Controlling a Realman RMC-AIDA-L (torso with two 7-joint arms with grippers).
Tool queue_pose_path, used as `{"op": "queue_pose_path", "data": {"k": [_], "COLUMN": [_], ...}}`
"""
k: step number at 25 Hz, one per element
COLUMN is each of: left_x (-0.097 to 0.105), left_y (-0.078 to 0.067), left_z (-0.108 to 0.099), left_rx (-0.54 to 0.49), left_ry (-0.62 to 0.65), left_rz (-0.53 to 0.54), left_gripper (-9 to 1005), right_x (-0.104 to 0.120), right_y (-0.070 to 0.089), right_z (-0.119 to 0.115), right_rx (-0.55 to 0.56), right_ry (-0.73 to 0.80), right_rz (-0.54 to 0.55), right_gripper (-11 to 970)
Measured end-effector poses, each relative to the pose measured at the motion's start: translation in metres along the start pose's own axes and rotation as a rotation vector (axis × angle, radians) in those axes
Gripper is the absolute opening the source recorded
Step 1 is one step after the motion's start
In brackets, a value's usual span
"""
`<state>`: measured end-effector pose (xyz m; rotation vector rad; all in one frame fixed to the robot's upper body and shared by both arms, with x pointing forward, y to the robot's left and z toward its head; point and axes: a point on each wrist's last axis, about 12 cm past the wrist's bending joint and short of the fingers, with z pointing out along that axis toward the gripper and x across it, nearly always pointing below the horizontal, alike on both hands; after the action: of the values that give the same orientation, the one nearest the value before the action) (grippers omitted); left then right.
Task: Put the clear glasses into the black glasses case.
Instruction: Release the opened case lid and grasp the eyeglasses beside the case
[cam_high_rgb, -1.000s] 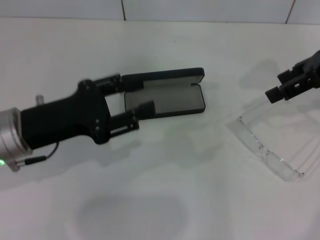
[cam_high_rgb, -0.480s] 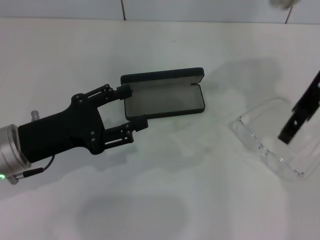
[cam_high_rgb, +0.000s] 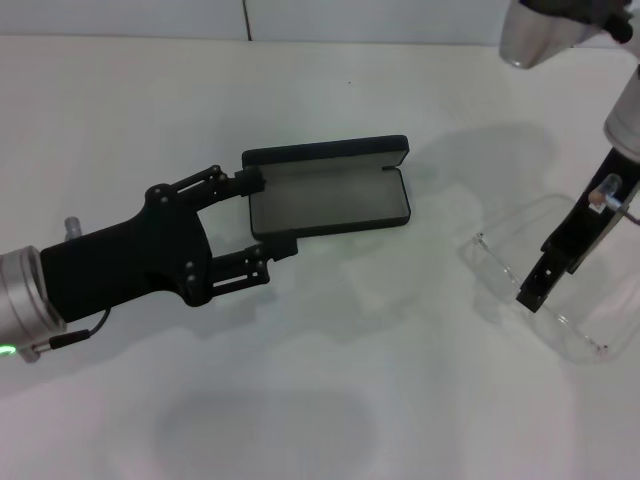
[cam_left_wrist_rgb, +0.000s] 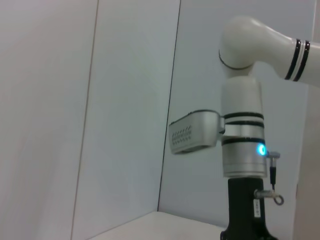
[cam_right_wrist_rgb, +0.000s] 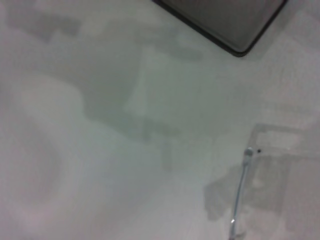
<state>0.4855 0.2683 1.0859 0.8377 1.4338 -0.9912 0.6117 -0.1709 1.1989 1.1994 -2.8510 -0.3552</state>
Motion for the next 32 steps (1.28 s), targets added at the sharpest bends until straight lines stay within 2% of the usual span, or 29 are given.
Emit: {"op": "queue_pose_path", "data": {"k": [8,28,32], "left_x": [0.001,0.007,0.007], "left_y": [0.003,0.001,0.001], "left_z": [0.003,0.002,0.003], "left_rx": [-0.009,-0.016,-0.015], "left_ry": [0.013,0.011,0.011], "left_rz": [0.005,0.000,0.000], "left_gripper": [789,788,787], "right_x": [-0.003,-0.004,-0.003], "right_y": [-0.008,-0.007,-0.007], "right_z": [0.019,0.037,0.038], "right_rx": [0.030,0.050,0.052], "right_ry": [-0.023,0.008,0.006], "right_rz": [0.021,-0.013,-0.039], "right_gripper": [774,698,537]}}
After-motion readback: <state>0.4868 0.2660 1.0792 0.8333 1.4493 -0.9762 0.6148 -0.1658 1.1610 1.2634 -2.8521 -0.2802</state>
